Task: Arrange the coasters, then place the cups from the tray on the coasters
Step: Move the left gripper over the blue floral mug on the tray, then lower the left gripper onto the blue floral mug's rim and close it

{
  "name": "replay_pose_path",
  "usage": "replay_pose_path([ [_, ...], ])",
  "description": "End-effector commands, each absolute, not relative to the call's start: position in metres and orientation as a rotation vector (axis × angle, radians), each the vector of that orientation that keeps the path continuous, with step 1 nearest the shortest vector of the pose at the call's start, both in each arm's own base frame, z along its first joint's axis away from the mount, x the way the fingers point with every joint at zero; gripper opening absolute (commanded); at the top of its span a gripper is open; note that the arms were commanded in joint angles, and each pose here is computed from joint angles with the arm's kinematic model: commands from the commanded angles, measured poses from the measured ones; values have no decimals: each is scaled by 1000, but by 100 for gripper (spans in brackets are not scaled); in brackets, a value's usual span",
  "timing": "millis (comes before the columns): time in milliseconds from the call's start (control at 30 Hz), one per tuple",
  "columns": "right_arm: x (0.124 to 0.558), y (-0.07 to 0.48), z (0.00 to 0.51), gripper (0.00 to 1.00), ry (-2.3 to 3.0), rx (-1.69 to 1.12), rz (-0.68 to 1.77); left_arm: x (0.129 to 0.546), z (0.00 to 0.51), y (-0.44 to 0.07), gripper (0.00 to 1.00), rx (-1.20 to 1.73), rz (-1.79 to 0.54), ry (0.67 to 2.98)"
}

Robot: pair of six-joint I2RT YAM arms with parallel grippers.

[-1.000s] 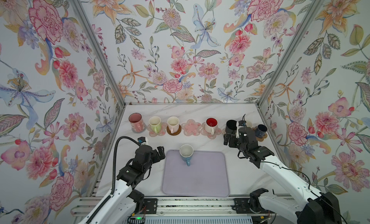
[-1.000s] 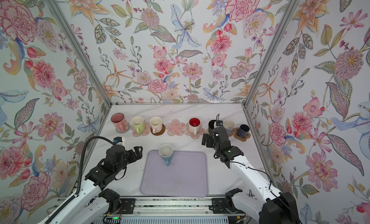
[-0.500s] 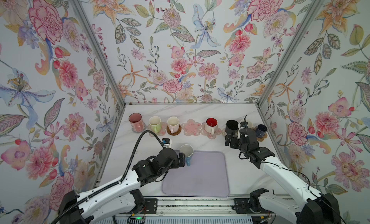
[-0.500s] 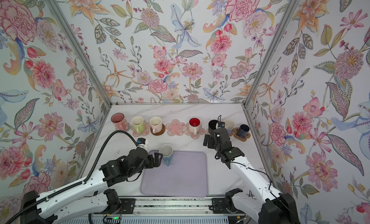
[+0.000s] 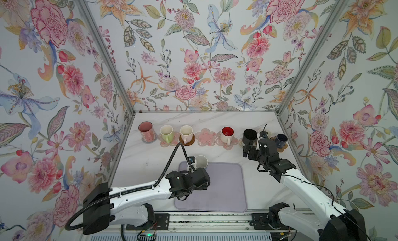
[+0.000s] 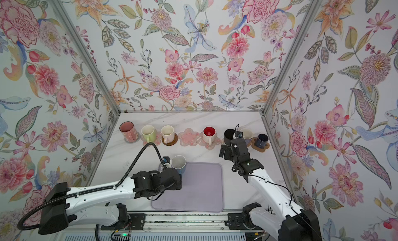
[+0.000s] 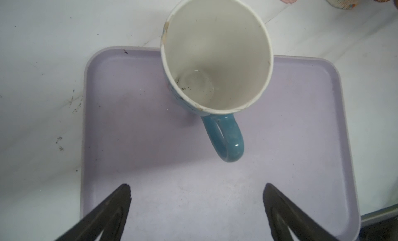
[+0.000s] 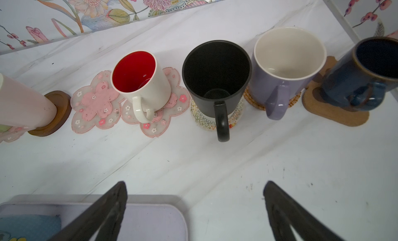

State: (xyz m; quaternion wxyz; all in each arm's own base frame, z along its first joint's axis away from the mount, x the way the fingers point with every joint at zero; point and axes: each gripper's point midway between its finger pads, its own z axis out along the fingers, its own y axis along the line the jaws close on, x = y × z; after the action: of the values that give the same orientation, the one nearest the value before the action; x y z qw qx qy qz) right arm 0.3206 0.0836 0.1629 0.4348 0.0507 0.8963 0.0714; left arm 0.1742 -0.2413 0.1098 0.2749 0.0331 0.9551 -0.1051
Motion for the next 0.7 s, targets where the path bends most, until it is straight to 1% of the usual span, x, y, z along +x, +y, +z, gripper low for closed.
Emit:
replay_pose_path([
  [0,320,80,164,99,2226,152,184,182,121,-245,97,111,-219,2534],
  [200,319,79,164,99,2227,153,184,185,115,-250,96,142,-155,2554],
  [467,322,81,161,99,2235,147,192,189,103,-227,95,104,-62,2582],
  [667,320,80,159,99,2239,147,192,192,106,-219,91,79,-132,2573],
])
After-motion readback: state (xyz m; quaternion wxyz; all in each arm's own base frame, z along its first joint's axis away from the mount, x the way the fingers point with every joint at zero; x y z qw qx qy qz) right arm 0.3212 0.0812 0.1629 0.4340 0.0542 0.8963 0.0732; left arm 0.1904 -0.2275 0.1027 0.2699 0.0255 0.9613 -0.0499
